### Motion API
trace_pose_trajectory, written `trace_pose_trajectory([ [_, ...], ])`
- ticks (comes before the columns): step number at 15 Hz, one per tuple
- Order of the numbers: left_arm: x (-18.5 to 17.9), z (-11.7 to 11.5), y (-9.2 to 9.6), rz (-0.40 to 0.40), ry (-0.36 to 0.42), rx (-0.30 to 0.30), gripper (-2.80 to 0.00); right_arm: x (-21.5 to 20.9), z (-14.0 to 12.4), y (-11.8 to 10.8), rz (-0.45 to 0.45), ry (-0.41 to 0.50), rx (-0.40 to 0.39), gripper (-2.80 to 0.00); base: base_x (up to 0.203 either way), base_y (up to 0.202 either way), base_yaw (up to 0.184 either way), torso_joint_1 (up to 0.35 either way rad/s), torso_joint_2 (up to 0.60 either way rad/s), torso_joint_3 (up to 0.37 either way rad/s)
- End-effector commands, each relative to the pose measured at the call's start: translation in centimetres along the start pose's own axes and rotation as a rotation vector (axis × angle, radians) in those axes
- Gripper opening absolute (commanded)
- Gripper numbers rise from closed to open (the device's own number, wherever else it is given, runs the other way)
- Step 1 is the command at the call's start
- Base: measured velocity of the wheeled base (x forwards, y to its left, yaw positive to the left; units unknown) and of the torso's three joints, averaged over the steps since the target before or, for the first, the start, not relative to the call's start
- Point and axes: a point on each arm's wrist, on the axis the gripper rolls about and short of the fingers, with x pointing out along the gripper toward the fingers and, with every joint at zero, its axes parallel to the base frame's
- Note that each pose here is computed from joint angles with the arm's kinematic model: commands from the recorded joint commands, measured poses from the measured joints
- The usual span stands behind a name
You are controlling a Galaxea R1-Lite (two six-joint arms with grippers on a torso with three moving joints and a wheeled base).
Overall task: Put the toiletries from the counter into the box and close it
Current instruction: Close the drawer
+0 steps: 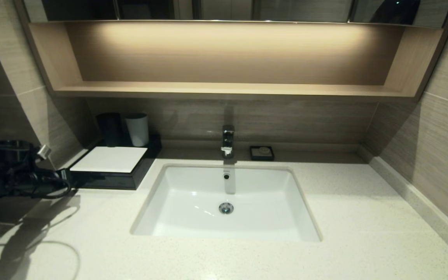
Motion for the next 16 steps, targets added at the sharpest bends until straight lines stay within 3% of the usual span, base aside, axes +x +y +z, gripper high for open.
trace_pose_trajectory([
  [1, 0.4, 0.3, 0.2, -0.005, -0.04, -0.007, -2.8, 0.0, 0.0, 0.0, 0.0, 0.001, 0.0, -2.8, 0.0, 0.0, 0.0, 0.0, 0.0, 0.0],
  [9, -0.6, 1.5, -0.3, -0.034, -0.077, -0.026, -2.8, 0.0, 0.0, 0.0, 0.001, 0.0, 0.0, -2.8, 0.0, 0.0, 0.0, 0.0, 0.0, 0.0],
  [13, -8.7, 2.2, -3.5, -0.058, -0.152, 0.044, -2.8, 0.0, 0.0, 0.0, 0.0, 0.001, 0.0, -2.8, 0.0, 0.0, 0.0, 0.0, 0.0, 0.0],
  [16, -16.7, -0.9, -6.3, -0.018, -0.207, 0.141, -2.8, 0.0, 0.0, 0.0, 0.0, 0.001, 0.0, -2.8, 0.0, 0.0, 0.0, 0.0, 0.0, 0.0],
])
